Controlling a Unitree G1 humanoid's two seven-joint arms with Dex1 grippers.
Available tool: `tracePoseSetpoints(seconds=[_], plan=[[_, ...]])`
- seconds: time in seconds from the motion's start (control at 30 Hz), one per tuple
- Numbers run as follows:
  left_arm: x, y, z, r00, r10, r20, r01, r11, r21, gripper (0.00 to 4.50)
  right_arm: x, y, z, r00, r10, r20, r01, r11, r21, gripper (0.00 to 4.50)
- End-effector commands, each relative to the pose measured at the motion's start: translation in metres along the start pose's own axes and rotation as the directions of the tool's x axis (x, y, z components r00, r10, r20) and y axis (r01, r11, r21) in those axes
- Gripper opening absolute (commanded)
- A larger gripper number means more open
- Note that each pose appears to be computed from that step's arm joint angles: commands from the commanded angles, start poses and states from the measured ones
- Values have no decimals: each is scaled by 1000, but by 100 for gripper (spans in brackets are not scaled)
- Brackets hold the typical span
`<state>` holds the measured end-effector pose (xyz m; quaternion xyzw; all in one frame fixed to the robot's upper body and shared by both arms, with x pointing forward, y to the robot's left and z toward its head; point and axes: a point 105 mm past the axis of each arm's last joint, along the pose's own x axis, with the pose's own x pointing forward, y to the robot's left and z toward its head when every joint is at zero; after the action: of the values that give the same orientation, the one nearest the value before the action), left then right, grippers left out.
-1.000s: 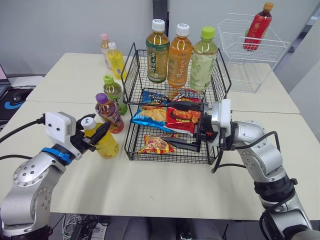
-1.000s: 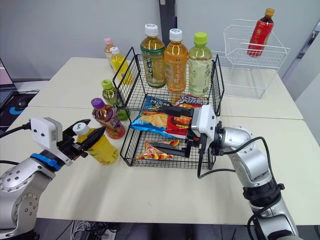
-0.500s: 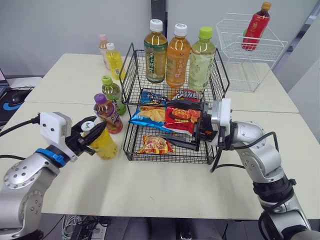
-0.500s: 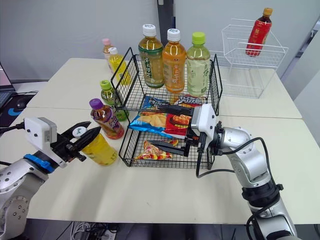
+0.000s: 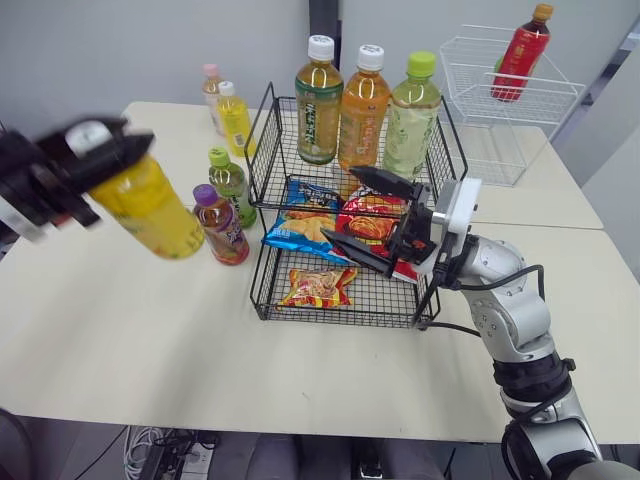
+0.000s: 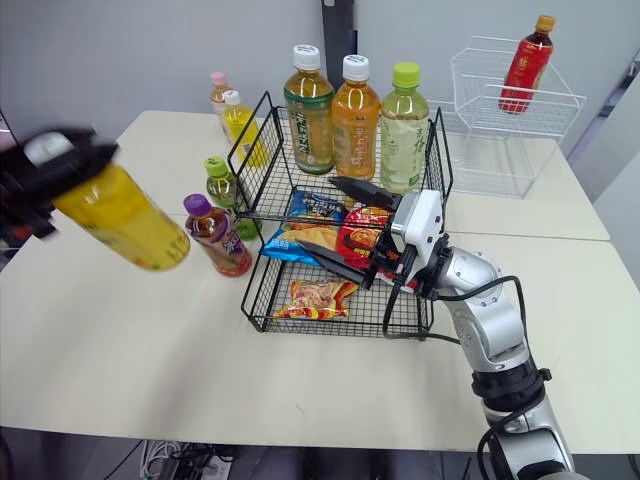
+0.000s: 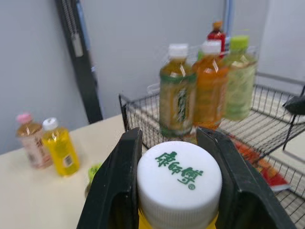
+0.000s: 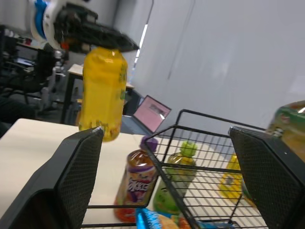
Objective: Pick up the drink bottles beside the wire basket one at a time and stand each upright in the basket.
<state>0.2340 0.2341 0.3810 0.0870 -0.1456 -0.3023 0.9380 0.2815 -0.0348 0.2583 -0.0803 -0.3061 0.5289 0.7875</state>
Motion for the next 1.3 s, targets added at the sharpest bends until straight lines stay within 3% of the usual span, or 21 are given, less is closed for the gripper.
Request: tracePoseSetpoints(seconds=[0.03,0.2,0.37,0.53,0.77,0.9,1.3], plan=[[2,-4,45,989,-64,133,66,998,-5,139,-3,-11,19,994,-82,66,88,991,-96,450],[28,-12,67,960,-196,198,203,979,-19,139,-10,-23,27,978,-182,98,198,964,-177,450],[69,-21,64,916,-339,217,354,935,-35,139,-17,-19,29,967,-238,93,252,945,-207,450],[118,-43,48,840,-494,222,518,853,-59,139,-30,-17,31,942,-327,69,334,909,-250,450],[162,-59,25,778,-594,205,616,786,-59,139,-41,-12,34,907,-419,43,412,863,-292,450],[184,-81,12,710,-671,214,695,716,-59,139,-44,-8,34,893,-449,22,434,848,-304,450],[220,-111,-23,655,-737,168,750,662,-17,139,-52,-8,34,862,-506,10,483,815,-320,450]])
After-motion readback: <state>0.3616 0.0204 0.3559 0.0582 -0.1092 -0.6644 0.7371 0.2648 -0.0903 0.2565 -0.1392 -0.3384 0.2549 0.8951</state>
